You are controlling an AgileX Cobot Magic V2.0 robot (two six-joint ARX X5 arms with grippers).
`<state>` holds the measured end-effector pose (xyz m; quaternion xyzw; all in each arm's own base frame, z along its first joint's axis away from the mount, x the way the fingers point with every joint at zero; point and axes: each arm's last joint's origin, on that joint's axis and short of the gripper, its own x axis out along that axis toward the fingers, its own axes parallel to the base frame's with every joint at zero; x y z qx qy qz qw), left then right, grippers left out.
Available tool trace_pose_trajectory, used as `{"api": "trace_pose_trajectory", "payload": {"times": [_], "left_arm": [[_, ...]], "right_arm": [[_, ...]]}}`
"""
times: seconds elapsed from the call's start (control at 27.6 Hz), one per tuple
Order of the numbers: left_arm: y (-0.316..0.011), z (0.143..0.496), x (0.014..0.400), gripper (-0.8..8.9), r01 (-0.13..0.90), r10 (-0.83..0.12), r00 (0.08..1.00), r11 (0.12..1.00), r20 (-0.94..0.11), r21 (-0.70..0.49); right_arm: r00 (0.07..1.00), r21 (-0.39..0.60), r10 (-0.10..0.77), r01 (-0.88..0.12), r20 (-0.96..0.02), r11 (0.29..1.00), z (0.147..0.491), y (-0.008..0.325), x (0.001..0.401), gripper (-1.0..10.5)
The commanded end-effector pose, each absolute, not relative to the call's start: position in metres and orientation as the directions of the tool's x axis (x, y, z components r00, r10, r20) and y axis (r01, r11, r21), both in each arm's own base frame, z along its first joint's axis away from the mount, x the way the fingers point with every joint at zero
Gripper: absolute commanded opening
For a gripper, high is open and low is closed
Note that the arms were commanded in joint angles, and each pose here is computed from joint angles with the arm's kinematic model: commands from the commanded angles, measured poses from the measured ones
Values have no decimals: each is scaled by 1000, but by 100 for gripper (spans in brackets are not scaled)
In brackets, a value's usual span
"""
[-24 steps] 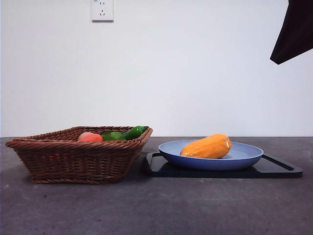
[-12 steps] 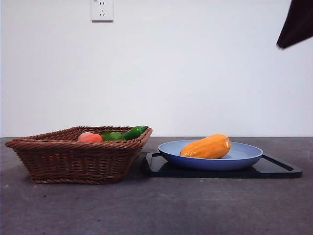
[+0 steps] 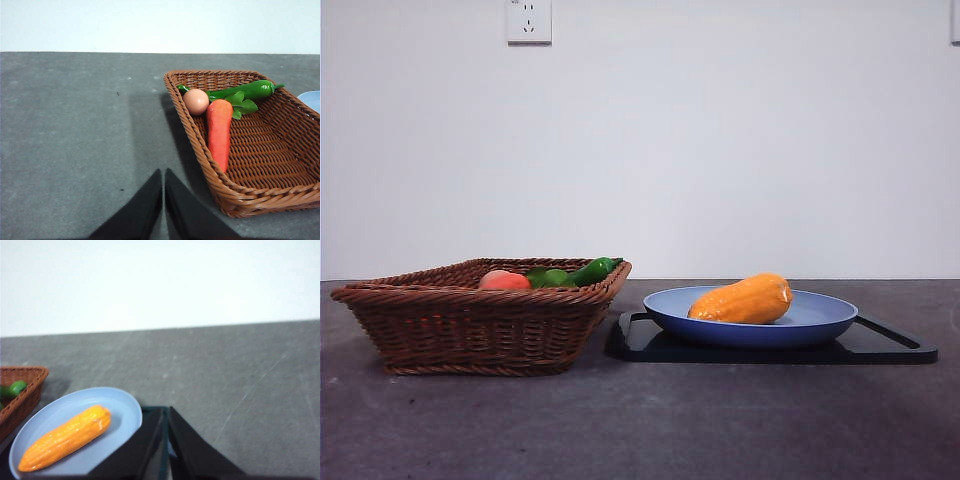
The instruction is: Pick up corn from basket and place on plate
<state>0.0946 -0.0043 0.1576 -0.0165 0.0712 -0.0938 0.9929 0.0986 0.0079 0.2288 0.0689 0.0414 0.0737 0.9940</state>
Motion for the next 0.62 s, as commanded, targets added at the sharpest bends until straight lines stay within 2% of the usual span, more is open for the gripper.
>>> {"api": "trace_pose_trajectory", "payload": {"times": [0.04, 0.25, 0.62], "left_arm": [[-4, 149, 96, 8, 180, -186, 970, 982, -155, -52], [-4, 149, 96, 8, 180, -186, 970, 982, -155, -52], [-4, 149, 96, 8, 180, -186, 970, 982, -155, -52]], "right_arm": [[988, 107, 149, -144, -38, 984, 222, 7, 94, 4], [989, 93, 148, -145, -28, 985, 200, 7, 92, 4], [984, 110, 153, -143, -91, 984, 160, 8, 96, 4]]}}
